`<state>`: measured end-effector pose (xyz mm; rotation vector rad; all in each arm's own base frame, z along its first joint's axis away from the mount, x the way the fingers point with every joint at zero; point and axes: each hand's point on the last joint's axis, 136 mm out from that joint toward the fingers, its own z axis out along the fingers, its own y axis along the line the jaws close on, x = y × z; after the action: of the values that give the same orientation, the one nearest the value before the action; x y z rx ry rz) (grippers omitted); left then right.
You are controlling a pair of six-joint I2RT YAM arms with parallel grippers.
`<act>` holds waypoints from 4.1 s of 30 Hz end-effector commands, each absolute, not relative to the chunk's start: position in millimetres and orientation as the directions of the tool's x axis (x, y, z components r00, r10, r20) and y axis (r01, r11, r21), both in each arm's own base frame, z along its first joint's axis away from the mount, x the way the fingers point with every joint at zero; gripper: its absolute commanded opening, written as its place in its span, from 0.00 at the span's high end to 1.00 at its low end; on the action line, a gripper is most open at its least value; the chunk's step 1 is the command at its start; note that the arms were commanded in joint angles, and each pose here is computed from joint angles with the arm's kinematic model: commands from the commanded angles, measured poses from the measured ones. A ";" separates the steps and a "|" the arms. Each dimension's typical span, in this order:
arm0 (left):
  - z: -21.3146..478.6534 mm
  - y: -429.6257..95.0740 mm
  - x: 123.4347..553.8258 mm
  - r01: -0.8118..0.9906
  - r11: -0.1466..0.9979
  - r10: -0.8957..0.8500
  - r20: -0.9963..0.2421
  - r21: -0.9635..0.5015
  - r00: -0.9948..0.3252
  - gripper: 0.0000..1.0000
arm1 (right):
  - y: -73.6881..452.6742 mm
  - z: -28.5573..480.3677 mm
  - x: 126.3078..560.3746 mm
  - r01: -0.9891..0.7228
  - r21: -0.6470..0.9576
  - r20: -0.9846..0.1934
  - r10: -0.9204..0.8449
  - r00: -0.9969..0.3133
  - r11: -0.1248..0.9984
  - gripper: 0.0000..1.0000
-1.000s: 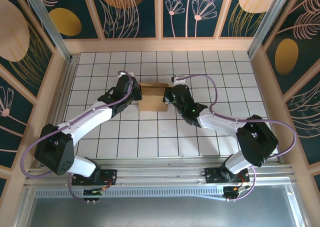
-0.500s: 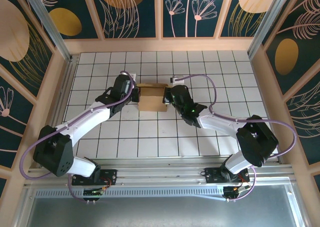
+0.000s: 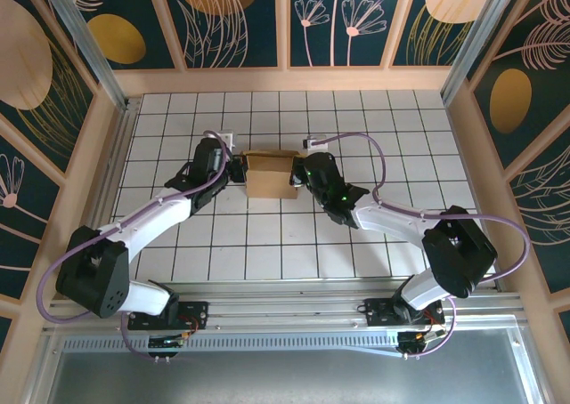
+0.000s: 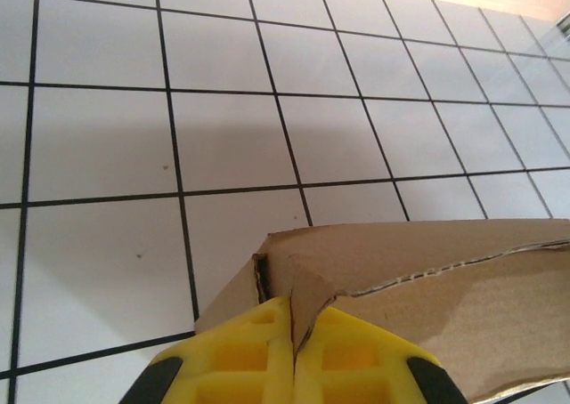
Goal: Fold the paper box
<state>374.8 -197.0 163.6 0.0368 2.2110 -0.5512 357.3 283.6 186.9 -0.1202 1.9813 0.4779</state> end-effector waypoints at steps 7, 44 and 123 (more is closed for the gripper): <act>85.7 -173.2 318.6 0.073 0.946 -0.106 -0.513 -0.316 -0.852 0.82 | 273.9 128.0 326.2 -0.259 0.245 -0.783 0.034 -0.620 0.934 0.86; 168.1 -196.9 339.6 0.193 0.886 -0.144 -0.645 -0.422 -0.751 0.48 | 274.8 263.5 367.0 -0.469 0.457 -0.802 0.122 -0.584 0.756 0.49; 130.0 -182.4 356.4 -0.037 0.818 -0.384 -0.497 -0.574 -0.778 0.63 | 275.7 182.3 366.9 -0.348 0.501 -0.623 0.050 -0.781 0.793 0.52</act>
<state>374.9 -186.8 164.3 -0.2880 2.2553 -0.7672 386.9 270.6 187.0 -0.2721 2.2989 0.6867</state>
